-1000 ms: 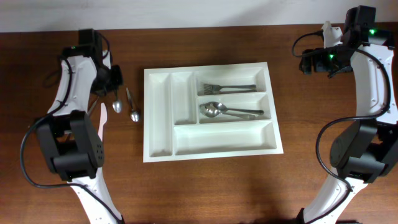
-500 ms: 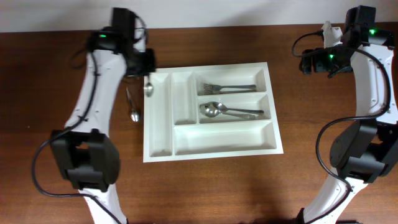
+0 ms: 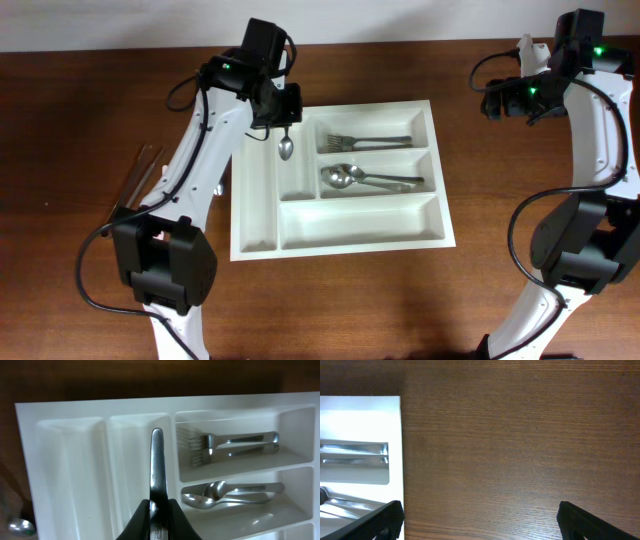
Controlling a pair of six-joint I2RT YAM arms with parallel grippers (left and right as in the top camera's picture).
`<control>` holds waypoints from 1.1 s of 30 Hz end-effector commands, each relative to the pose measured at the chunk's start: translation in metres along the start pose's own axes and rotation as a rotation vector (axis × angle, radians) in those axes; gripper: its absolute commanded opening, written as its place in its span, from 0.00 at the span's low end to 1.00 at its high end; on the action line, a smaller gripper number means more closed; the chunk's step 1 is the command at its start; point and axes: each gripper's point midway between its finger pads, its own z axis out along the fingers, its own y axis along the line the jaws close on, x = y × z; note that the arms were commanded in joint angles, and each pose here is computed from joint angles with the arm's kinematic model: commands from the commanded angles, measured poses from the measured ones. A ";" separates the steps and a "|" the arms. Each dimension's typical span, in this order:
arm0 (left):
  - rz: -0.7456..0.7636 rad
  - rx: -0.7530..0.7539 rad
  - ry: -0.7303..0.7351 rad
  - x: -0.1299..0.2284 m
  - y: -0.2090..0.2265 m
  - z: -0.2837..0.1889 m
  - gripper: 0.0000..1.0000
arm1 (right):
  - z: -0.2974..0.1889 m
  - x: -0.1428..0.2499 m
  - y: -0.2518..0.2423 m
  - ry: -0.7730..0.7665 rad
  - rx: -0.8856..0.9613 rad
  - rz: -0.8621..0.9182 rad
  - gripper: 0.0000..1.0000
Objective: Pack container
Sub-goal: 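Carry the small spoon into the tray's left narrow compartment and release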
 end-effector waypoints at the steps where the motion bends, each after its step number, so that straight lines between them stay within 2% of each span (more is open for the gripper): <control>1: -0.052 -0.023 0.016 0.002 0.003 0.014 0.02 | -0.009 -0.005 -0.002 -0.023 0.015 0.007 0.99; 7: -0.062 -0.047 0.099 0.016 0.010 0.053 0.02 | -0.009 -0.005 -0.002 -0.023 0.015 0.007 0.99; 13: -0.064 -0.056 0.134 0.023 0.014 0.068 0.03 | -0.009 -0.005 -0.002 -0.023 0.015 0.007 0.99; 15: -0.063 -0.055 0.132 0.023 0.013 0.068 0.14 | -0.009 -0.005 -0.002 -0.023 0.015 0.007 0.99; 17: -0.063 -0.053 0.132 0.023 0.013 0.068 0.41 | -0.009 -0.005 -0.002 -0.023 0.015 0.007 0.99; 18: -0.062 -0.052 0.133 0.023 0.013 0.068 0.49 | -0.009 -0.005 -0.002 -0.023 0.015 0.007 0.99; 26: -0.018 -0.068 0.117 0.012 0.026 0.044 0.51 | -0.009 -0.005 -0.002 -0.023 0.015 0.007 0.99; 33: -0.136 -0.135 0.094 -0.001 0.087 -0.004 0.52 | -0.009 -0.005 -0.002 -0.023 0.015 0.007 0.99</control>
